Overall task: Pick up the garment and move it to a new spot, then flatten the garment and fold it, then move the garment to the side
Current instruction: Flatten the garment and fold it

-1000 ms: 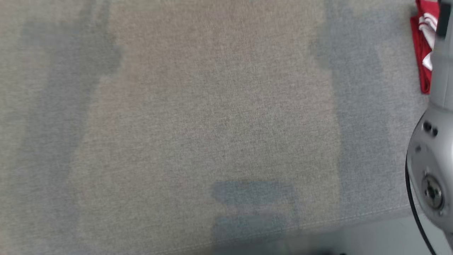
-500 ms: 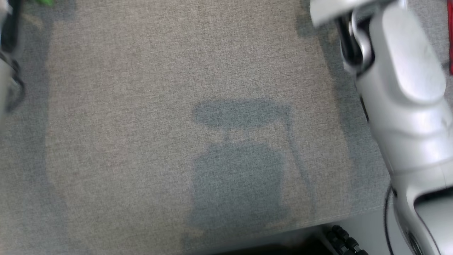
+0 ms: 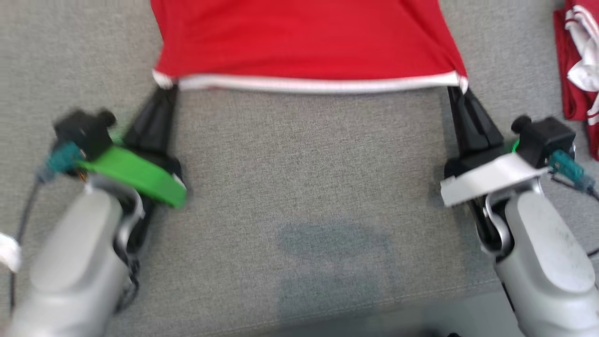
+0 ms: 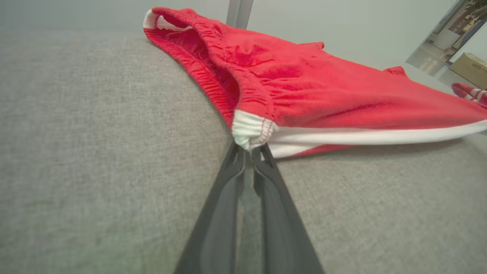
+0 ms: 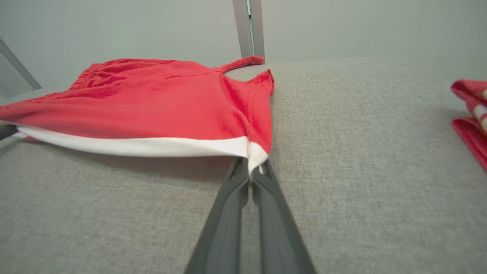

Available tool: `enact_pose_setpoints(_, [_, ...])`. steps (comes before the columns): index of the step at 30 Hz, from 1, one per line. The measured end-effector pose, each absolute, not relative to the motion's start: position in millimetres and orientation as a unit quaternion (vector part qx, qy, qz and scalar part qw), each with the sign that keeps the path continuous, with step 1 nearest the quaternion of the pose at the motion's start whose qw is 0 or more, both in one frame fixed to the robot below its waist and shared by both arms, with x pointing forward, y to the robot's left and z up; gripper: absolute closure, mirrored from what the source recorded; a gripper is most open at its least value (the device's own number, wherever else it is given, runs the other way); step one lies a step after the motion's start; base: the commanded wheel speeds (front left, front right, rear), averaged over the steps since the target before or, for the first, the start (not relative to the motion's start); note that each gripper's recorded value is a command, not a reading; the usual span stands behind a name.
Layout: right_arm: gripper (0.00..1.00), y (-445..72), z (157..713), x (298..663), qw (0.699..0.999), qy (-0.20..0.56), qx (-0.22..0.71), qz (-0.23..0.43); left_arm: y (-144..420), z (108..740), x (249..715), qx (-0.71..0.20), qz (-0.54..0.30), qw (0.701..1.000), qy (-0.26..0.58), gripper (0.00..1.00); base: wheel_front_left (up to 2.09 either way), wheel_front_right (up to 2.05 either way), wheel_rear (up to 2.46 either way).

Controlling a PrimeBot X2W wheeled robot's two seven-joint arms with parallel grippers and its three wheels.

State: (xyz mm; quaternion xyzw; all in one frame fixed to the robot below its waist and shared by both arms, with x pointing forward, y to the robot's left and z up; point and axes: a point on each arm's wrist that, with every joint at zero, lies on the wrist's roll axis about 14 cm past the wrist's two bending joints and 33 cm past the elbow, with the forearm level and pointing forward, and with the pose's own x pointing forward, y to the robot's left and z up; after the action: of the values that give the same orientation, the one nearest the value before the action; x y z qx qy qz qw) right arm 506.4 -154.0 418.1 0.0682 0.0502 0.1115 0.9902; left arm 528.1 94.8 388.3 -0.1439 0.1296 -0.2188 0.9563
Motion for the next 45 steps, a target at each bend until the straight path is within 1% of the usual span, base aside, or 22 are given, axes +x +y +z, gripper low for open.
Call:
enact_pose_setpoints(4, [1.0,-154,422,470,0.986,0.074,0.099,0.109,90,382,470,-0.154,-0.207,0.952,0.163,1.0,0.0,0.0,0.0])
enact_pose_setpoints(9, [1.0,-179,428,420,0.987,0.097,0.094,0.086,89,385,399,-0.183,-0.174,0.948,0.195,1.0,0.0,0.0,0.0])
enact_pose_setpoints(12, [1.0,-188,429,390,0.985,0.11,0.115,0.068,91,393,365,-0.199,-0.153,0.947,0.203,1.0,0.0,0.0,0.0])
enact_pose_setpoints(14, [1.0,-192,432,374,0.984,0.115,0.122,0.061,88,399,345,-0.237,-0.135,0.939,0.209,1.0,0.0,0.0,0.0])
enact_pose_setpoints(19, [1.0,-203,436,333,0.98,0.127,0.146,0.04,79,411,310,-0.258,-0.13,0.933,0.213,1.0,0.0,0.0,0.0])
enact_pose_setpoints(22, [1.0,-206,443,328,0.98,0.117,0.156,0.033,74,419,302,-0.284,-0.126,0.927,0.21,1.0,0.0,0.0,0.0])
enact_pose_setpoints(25, [1.0,-207,455,338,0.981,0.101,0.16,0.035,72,424,301,-0.287,-0.13,0.925,0.211,1.0,0.0,0.0,0.0])
enact_pose_setpoints(28, [1.0,-204,465,360,0.983,0.087,0.154,0.043,68,428,313,-0.282,-0.142,0.924,0.213,1.0,0.0,0.0,0.0])
enact_pose_setpoints(31, [1.0,-196,476,398,0.985,0.07,0.147,0.061,71,442,344,-0.281,-0.147,0.929,0.19,1.0,0.0,0.0,0.0])
enact_pose_setpoints(34, [1.0,-182,482,444,0.986,0.06,0.133,0.086,72,450,374,-0.276,-0.157,0.93,0.183,1.0,0.0,0.0,0.0])
enact_pose_setpoints(39, [1.0,-165,477,509,0.985,0.06,0.121,0.107,72,459,422,-0.259,-0.172,0.934,0.176,1.0,0.0,0.0,0.0])
enact_pose_setpoints(42, [1.0,-150,467,541,0.984,0.071,0.108,0.123,79,462,447,-0.261,-0.156,0.937,0.172,1.0,0.0,0.0,0.0])
enact_pose_setpoints(45, [1.0,-124,458,565,0.98,0.085,0.094,0.154,91,460,462,-0.26,-0.133,0.94,0.173,1.0,0.0,0.0,0.0])
